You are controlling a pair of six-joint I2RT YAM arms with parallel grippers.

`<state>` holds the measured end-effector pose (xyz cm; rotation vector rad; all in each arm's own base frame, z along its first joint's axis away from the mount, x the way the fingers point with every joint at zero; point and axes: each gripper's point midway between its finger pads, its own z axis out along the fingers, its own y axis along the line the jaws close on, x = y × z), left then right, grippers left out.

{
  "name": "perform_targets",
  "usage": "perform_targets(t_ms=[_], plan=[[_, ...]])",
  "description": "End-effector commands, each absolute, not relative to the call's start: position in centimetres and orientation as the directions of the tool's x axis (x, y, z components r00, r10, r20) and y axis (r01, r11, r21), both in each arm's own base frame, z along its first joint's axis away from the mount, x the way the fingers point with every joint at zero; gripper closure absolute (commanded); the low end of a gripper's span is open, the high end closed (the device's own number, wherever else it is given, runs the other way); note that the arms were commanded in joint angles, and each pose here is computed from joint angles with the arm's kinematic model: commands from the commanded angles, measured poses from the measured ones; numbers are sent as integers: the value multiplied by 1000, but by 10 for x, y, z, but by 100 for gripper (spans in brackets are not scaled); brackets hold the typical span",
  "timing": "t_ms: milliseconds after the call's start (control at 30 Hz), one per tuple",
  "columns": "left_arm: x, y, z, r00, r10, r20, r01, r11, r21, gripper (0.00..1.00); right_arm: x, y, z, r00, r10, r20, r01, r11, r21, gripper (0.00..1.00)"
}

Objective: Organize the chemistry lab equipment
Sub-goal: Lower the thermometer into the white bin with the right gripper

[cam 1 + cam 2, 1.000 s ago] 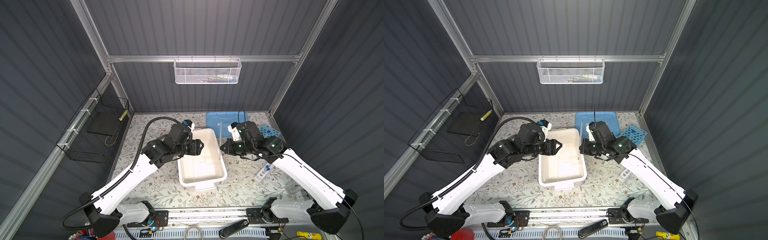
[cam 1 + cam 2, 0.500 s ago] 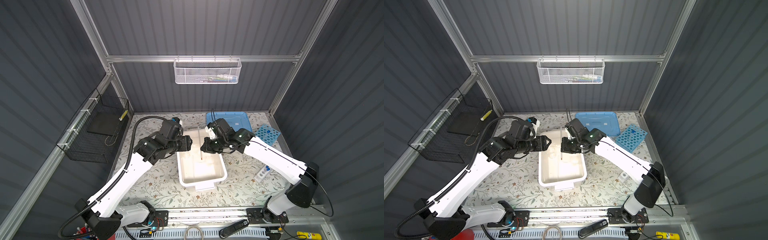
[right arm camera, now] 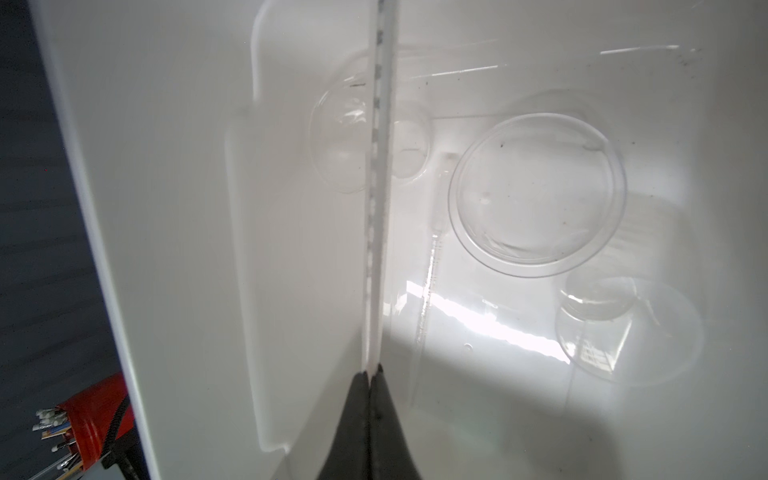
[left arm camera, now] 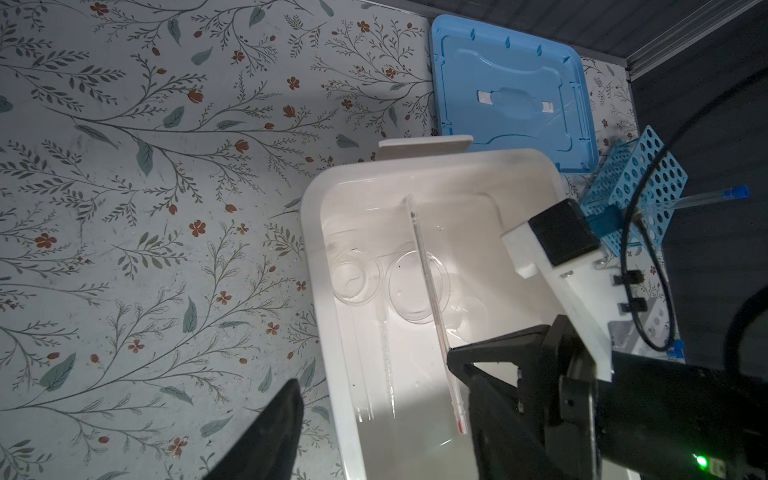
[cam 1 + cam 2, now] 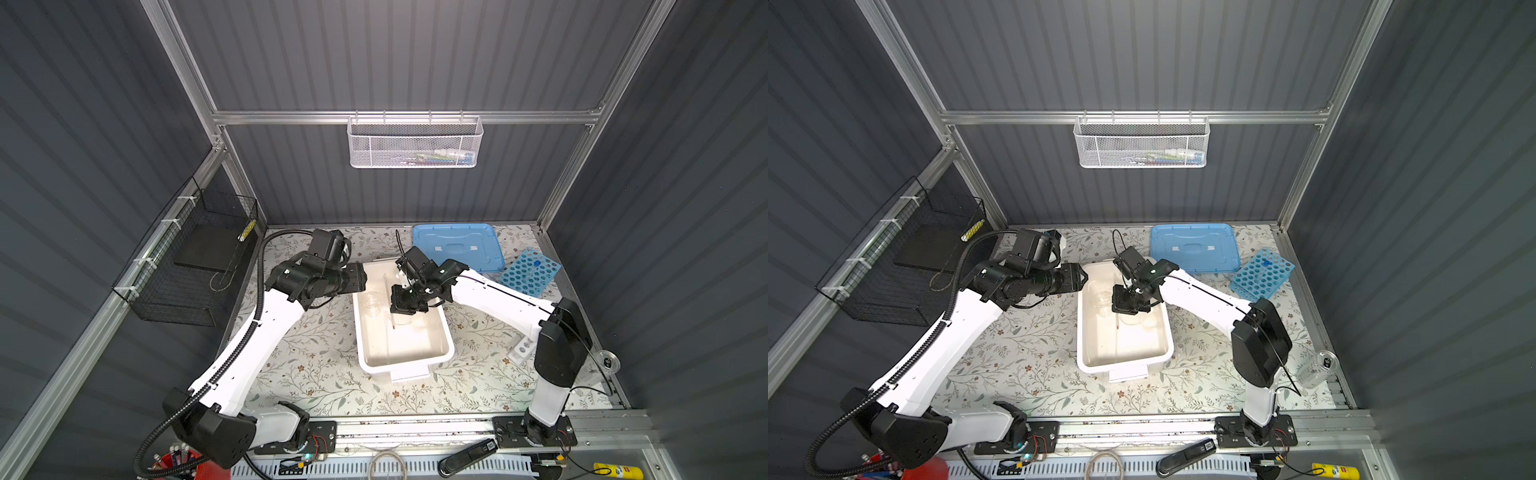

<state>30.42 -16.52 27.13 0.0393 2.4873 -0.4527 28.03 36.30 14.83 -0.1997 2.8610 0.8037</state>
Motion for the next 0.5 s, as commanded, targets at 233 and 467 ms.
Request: perform_targets(t_ms=[233, 467], plan=[[313, -164, 285, -804, -67, -591, 150, 939, -310, 35, 295, 364, 139, -976, -106, -190, -187, 854, 486, 100], [317, -165, 283, -807, -60, -588, 154, 939, -307, 36, 289, 361, 133, -980, -102, -173, -176, 855, 488, 100]])
